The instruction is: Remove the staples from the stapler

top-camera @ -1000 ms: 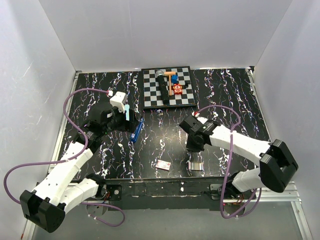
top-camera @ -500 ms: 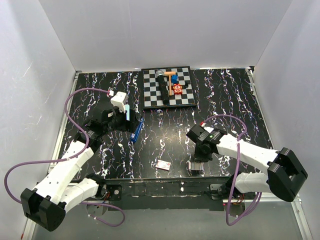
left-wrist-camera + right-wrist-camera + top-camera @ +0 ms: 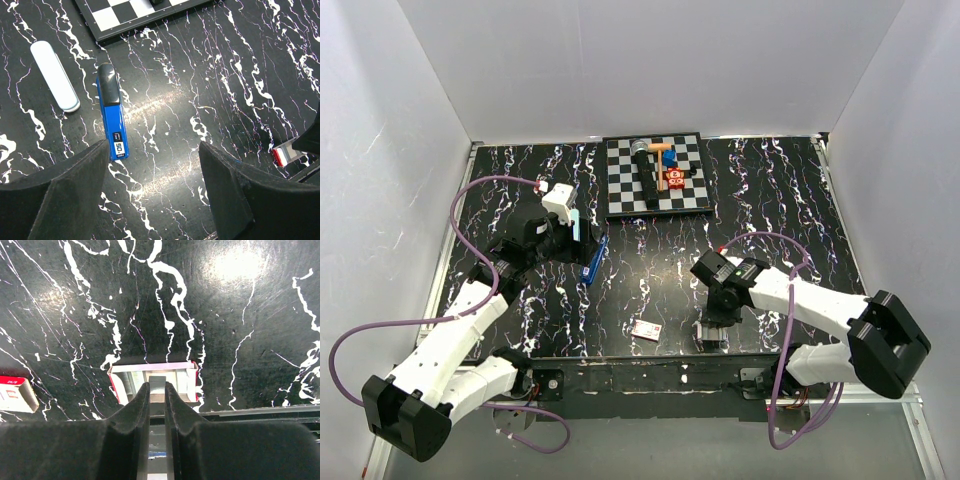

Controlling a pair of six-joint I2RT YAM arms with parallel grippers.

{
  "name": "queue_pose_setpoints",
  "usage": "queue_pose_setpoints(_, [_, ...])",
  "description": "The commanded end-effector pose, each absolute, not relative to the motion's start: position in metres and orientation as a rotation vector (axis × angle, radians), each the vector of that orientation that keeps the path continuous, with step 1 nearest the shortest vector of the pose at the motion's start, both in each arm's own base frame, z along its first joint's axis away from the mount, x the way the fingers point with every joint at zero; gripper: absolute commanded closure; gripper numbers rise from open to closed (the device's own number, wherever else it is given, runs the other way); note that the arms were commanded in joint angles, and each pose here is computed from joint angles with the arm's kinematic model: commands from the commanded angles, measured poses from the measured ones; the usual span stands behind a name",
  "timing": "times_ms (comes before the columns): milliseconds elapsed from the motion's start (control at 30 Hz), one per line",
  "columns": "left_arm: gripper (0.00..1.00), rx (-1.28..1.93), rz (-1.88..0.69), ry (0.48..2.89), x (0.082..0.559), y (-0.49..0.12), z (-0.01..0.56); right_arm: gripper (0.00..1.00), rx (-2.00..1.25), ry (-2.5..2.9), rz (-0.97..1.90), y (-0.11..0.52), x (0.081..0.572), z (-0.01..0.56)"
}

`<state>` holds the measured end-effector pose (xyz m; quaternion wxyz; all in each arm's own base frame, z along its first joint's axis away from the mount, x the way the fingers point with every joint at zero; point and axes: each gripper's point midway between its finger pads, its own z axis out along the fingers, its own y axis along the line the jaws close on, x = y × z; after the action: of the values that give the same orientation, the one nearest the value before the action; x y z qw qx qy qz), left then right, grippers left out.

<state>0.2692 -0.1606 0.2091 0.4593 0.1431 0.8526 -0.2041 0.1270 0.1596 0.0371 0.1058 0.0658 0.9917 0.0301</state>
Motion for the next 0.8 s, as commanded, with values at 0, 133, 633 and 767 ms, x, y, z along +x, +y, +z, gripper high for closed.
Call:
queue_pose_setpoints(0, [0.28,0.36,-0.507,2.088,0.2684,-0.1615,0.2115,0.91,0.186,2.935,0.086,0.1609,0.1261,0.0344])
queue_pose_setpoints(133, [0.28,0.363,-0.507,2.091,0.2679,-0.1615,0.2106,0.91,0.177,2.939,0.081,0.1604,0.1245,0.035])
queue_pose_setpoints(633, [0.28,0.364,-0.513,2.088,0.2678,-0.1624,0.2116,0.89,0.178,2.956,0.052,0.1576,0.1206,0.0305])
queue_pose_setpoints(767, [0.28,0.366,-0.514,2.093,0.268,-0.1628,0.2107,0.88,0.176,2.956,0.049,0.1566,0.1197,0.0298])
